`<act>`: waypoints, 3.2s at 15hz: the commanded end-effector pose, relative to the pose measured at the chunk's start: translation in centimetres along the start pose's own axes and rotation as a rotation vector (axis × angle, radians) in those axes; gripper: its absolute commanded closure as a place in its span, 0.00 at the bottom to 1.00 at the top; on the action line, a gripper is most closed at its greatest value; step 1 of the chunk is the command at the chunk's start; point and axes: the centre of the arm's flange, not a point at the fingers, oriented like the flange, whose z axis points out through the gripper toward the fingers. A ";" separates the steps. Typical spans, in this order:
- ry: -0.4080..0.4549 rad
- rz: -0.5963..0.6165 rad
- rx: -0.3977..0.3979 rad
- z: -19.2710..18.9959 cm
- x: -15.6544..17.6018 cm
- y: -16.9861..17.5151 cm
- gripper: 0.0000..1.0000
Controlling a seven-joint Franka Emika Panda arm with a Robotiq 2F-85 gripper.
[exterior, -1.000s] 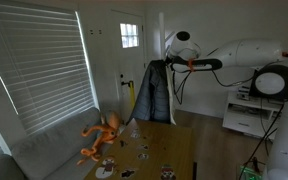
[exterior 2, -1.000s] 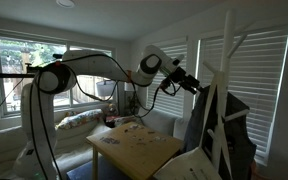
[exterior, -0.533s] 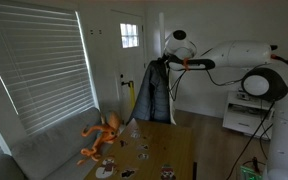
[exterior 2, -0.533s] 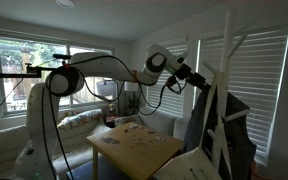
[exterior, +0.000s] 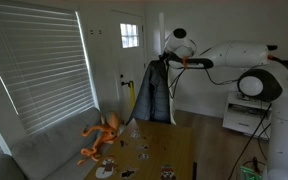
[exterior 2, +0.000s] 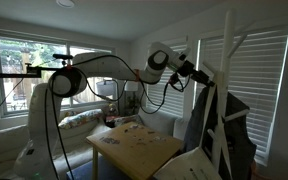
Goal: Pick up the white bag strap and hang it on the coat hanger right below it
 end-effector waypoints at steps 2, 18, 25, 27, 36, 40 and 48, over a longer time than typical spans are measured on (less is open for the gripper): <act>0.028 0.026 -0.023 0.7 0.6 -0.1 0.93; 0.147 0.046 -0.047 -6.6 1.6 -0.5 0.99; 0.181 0.058 -0.091 -9.2 1.6 -0.8 0.99; 0.176 0.077 -0.096 -10.0 1.5 -0.5 0.99; 0.146 0.130 -0.139 -12.7 -1.0 1.9 0.99; 0.105 0.146 -0.185 -12.8 -2.9 3.9 0.99; 0.139 0.188 -0.095 -8.1 -3.5 5.4 0.99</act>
